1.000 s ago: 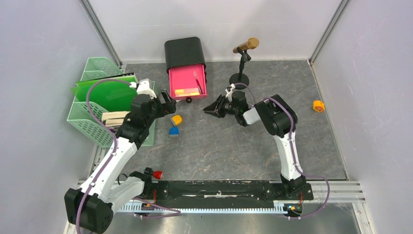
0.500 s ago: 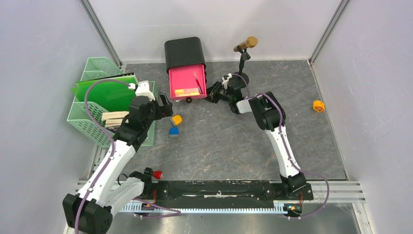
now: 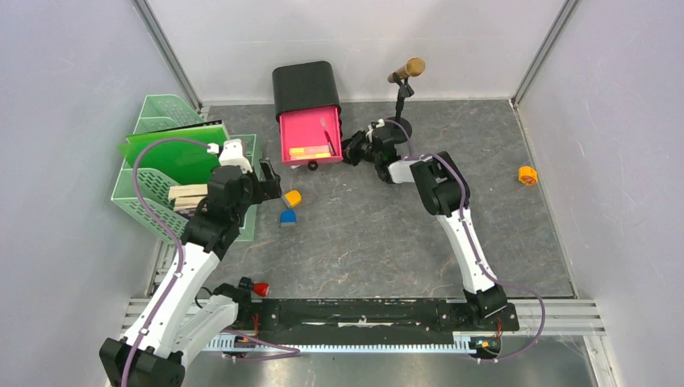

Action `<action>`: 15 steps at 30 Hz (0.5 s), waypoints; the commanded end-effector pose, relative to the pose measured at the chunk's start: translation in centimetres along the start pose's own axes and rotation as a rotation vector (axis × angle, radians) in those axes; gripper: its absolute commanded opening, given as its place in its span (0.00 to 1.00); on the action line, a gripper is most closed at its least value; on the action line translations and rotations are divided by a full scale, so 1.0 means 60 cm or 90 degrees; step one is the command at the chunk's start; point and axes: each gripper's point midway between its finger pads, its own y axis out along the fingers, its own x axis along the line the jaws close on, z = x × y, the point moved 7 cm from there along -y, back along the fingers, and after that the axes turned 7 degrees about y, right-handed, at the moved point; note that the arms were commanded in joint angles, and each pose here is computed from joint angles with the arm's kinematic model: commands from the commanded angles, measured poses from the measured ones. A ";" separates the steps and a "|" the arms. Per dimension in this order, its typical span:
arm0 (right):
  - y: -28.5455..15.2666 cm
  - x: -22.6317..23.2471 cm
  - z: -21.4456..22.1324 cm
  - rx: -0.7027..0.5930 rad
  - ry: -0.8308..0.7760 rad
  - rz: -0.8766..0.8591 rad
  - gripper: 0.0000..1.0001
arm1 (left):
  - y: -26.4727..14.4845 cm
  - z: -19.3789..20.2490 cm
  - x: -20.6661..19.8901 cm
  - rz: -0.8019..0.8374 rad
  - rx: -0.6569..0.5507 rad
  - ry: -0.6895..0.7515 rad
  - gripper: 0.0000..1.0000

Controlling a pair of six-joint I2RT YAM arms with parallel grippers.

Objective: Organize the desk
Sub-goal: Move the stationery to the center of the board.

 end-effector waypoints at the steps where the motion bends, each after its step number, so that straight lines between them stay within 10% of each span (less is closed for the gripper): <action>1: 0.047 -0.045 0.002 -0.126 -0.014 0.049 0.19 | -0.008 0.006 0.010 -0.013 -0.004 0.014 1.00; 15: 0.097 -0.081 0.061 -0.074 0.026 0.074 0.18 | -0.019 0.030 0.024 -0.032 0.026 0.049 1.00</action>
